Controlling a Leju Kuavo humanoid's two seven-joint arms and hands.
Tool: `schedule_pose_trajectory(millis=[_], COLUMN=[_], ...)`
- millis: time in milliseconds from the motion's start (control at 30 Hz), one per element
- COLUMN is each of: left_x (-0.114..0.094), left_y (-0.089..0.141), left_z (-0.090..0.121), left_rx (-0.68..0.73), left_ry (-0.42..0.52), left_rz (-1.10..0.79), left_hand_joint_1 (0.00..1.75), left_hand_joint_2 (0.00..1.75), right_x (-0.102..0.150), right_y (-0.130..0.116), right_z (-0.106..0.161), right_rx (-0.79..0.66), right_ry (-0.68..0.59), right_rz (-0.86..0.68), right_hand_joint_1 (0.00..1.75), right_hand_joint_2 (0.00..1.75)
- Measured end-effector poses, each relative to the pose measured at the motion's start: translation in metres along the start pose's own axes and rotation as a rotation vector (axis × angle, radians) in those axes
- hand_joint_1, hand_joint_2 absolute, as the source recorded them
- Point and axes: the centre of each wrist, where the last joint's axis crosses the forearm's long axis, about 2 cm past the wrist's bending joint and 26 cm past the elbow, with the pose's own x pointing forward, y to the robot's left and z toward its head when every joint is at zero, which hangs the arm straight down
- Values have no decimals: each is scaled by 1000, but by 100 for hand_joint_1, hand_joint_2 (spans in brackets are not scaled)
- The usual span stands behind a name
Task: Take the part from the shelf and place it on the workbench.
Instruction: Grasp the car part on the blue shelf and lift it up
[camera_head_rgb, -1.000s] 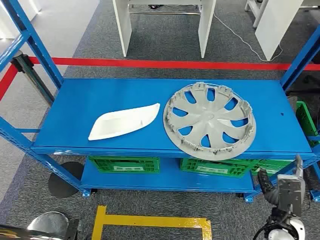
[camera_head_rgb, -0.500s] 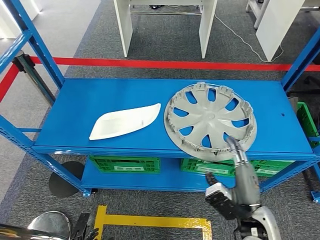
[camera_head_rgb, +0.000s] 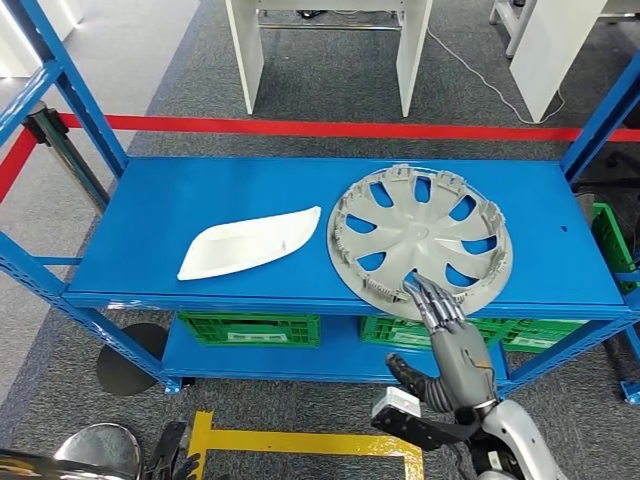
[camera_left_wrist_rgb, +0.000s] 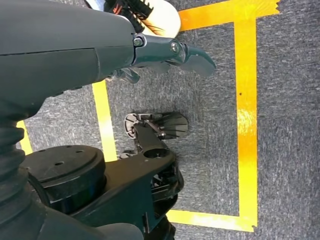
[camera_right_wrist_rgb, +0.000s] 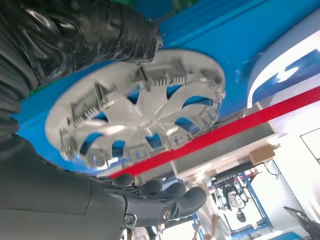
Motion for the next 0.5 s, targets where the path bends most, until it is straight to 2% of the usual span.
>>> schedule_pose_trajectory(millis=[200,500], left_x=[1,1], left_y=[1,2], left_z=[0,-1], left_rx=[-2,0], left_ry=[3,4], left_rz=[-10,-12], left_hand_joint_1=[0,0], left_hand_joint_2=[175,175], right_x=[-15,-19], right_y=[-10,-8], right_z=[-21,-24], right_rx=[21,45], right_ry=[7,10], right_rz=[93,118], right_hand_joint_1=[0,0], right_hand_joint_2=[175,175])
